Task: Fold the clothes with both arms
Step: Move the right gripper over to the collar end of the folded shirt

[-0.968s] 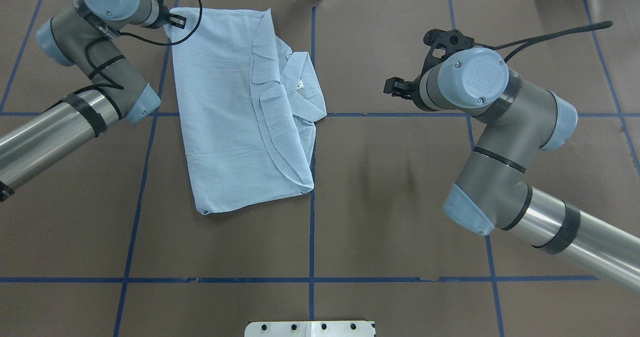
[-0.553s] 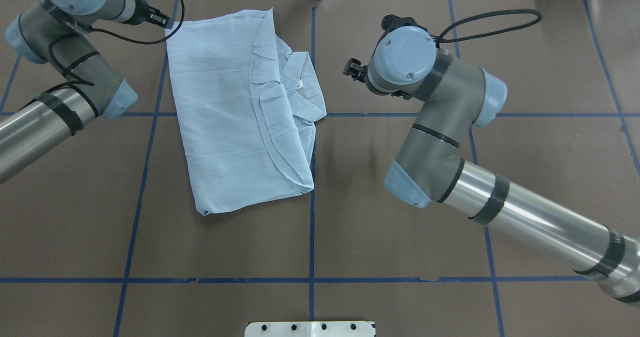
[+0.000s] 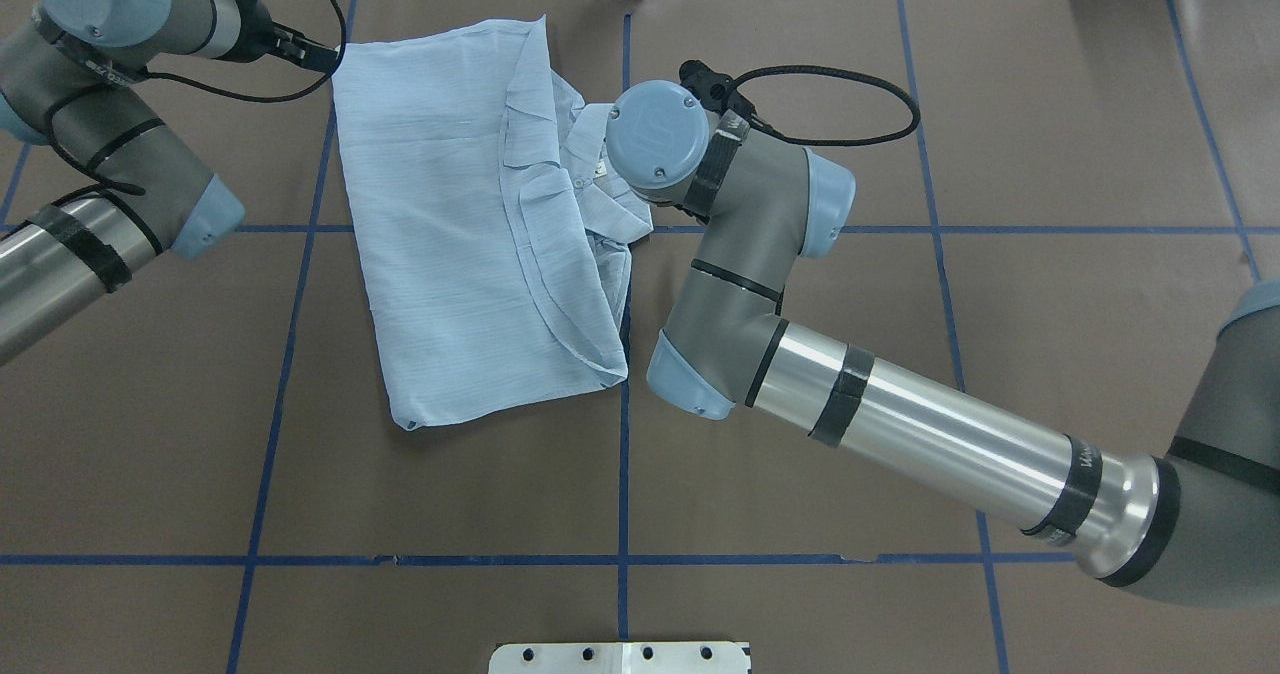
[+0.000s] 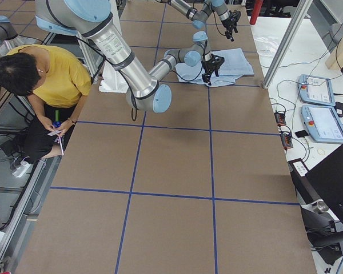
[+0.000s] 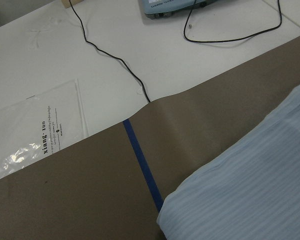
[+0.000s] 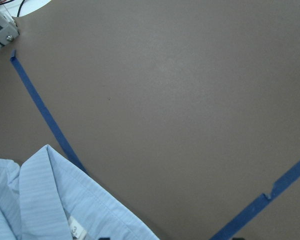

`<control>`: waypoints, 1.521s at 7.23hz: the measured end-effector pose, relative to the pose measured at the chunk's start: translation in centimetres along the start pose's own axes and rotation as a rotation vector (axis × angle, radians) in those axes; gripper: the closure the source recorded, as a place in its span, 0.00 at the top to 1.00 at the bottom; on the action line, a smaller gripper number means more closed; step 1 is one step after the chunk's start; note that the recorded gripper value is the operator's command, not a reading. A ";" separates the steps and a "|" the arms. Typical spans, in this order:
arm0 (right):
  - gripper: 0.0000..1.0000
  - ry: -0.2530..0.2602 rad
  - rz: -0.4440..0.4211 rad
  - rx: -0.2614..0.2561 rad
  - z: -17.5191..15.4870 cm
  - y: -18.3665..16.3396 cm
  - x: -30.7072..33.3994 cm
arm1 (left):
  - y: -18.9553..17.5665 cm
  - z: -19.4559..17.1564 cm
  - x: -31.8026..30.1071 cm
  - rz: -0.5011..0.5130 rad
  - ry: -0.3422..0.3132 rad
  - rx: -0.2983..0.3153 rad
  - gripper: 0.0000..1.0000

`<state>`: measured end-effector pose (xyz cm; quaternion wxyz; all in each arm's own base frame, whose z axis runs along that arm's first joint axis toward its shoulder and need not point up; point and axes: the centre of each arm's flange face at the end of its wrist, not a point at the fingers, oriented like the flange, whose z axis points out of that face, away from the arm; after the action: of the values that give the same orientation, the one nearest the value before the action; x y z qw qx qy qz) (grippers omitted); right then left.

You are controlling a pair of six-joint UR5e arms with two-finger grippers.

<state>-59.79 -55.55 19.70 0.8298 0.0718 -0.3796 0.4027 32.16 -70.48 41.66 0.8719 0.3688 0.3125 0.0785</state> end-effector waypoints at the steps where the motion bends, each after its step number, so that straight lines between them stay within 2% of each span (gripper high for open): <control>1: 0.75 -0.007 0.017 0.008 0.7 1.5 -0.1 | 0.1 -0.1 0.0 -0.001 0.001 0.001 1.00; 4: 0.75 -0.024 0.015 0.021 3.0 4.2 0.7 | 0.9 0.0 -0.4 0.001 0.004 0.005 1.00; 5: 0.59 -0.025 0.010 0.024 3.2 4.9 0.9 | 1.3 0.1 -0.6 0.001 0.004 0.005 1.00; 6: 0.32 -0.028 0.006 0.027 3.2 5.4 1.0 | 1.4 0.1 -0.6 0.001 0.004 0.006 1.00; 7: 0.10 -0.031 0.005 0.031 3.2 5.9 1.0 | 1.4 0.0 -0.6 0.001 0.006 0.007 1.00; 8: 0.00 -0.036 0.005 0.039 3.1 6.2 0.9 | 1.4 0.0 -0.6 0.002 0.007 0.009 1.00; 11: 0.00 -0.047 0.011 0.041 2.5 6.4 0.8 | 1.4 -0.1 -0.5 0.002 0.009 0.011 1.00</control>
<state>-65.56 -51.84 20.82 0.8168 0.0964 -0.3910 0.4131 31.81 -69.63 42.83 0.8684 0.3735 0.3163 0.0794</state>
